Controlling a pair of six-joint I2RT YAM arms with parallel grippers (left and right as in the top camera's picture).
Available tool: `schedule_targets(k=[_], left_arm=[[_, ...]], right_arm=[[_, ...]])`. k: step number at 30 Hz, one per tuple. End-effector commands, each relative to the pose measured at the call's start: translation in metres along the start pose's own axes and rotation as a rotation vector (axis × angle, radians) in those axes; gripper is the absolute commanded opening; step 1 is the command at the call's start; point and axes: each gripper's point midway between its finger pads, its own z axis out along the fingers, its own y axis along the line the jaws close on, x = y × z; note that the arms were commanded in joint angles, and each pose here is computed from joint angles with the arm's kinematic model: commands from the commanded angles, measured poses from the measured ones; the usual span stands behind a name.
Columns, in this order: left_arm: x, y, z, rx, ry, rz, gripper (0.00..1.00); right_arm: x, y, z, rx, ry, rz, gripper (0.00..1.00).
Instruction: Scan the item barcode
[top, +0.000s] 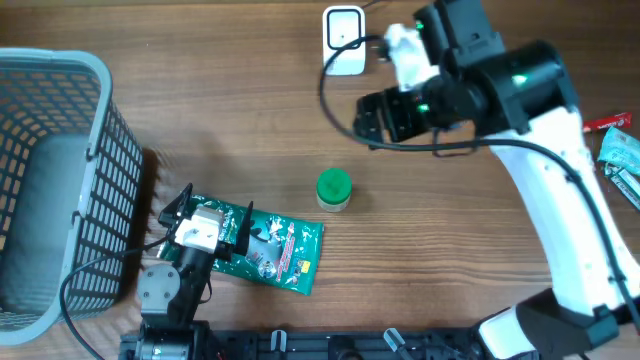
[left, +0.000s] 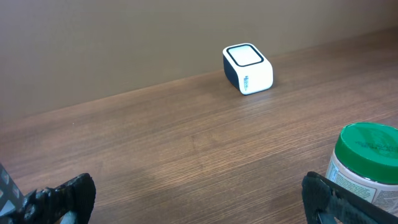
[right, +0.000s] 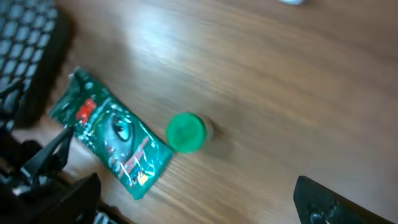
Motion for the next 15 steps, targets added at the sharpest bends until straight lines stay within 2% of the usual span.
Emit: schedule_targets(k=[1, 8, 11, 15], left_arm=[[0.001, -0.003, 0.0, 0.016, -0.002, -0.006, 1.0], [0.001, -0.003, 0.0, 0.016, -0.002, -0.006, 1.0], [0.001, -0.003, 0.0, 0.016, -0.002, -0.006, 1.0], [0.001, -0.003, 0.0, 0.016, -0.002, -0.006, 1.0]], right_arm=[[0.014, 0.03, 0.061, -0.103, 0.115, -0.256, 1.0], [0.061, 0.037, 0.183, 0.096, 0.392, -0.454, 1.0], [0.073, 0.033, 0.204, 0.12, 0.453, -0.463, 1.0], [0.077, 0.031, 0.208, 0.124, 0.466, -0.428, 1.0]])
